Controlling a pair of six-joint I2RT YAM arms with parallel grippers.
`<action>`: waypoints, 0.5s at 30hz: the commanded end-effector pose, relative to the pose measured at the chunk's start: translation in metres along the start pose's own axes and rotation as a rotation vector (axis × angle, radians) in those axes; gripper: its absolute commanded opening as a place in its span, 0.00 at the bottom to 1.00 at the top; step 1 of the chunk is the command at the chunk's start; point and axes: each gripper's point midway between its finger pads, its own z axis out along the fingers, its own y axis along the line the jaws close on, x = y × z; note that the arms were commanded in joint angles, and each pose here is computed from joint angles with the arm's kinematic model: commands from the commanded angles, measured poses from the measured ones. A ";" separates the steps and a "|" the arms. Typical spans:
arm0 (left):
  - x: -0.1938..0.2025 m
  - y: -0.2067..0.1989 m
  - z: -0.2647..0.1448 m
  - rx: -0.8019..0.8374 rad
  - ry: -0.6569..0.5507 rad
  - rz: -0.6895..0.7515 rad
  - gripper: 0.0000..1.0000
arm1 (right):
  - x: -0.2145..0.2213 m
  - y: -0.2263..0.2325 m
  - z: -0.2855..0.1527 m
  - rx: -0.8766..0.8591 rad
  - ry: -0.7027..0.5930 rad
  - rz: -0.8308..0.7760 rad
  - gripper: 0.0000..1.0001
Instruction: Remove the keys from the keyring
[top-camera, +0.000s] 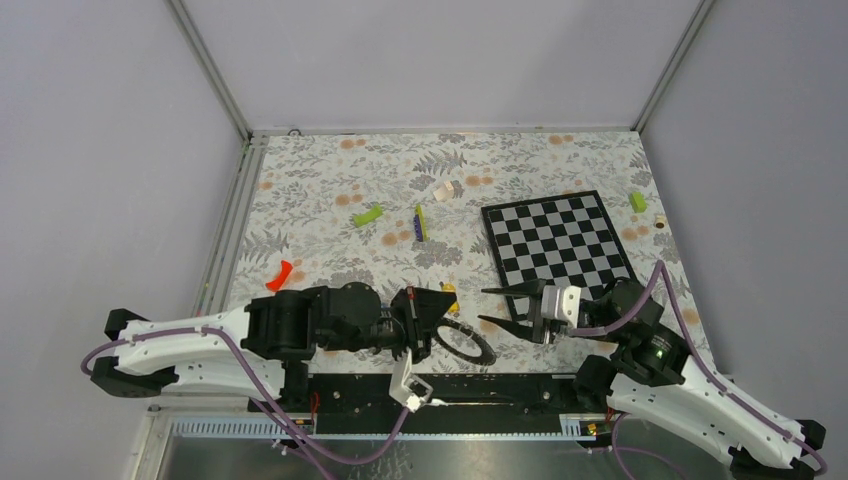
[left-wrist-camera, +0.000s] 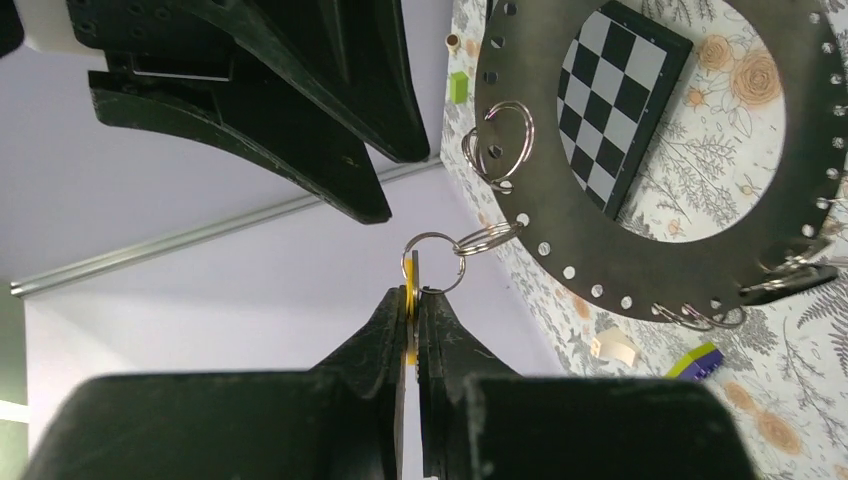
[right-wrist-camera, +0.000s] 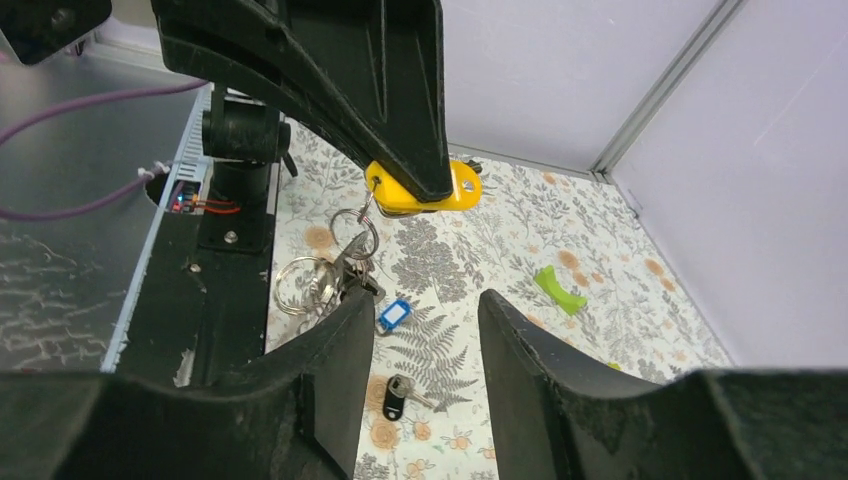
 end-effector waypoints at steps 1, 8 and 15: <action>-0.008 0.052 -0.012 -0.149 -0.017 0.046 0.00 | -0.021 -0.006 -0.001 -0.032 -0.021 -0.172 0.49; -0.015 0.056 -0.013 -0.158 -0.037 0.033 0.00 | -0.039 -0.013 0.001 -0.031 -0.044 -0.264 0.48; -0.027 0.070 -0.020 -0.228 -0.106 -0.019 0.00 | -0.057 -0.010 0.006 -0.051 -0.143 -0.308 0.44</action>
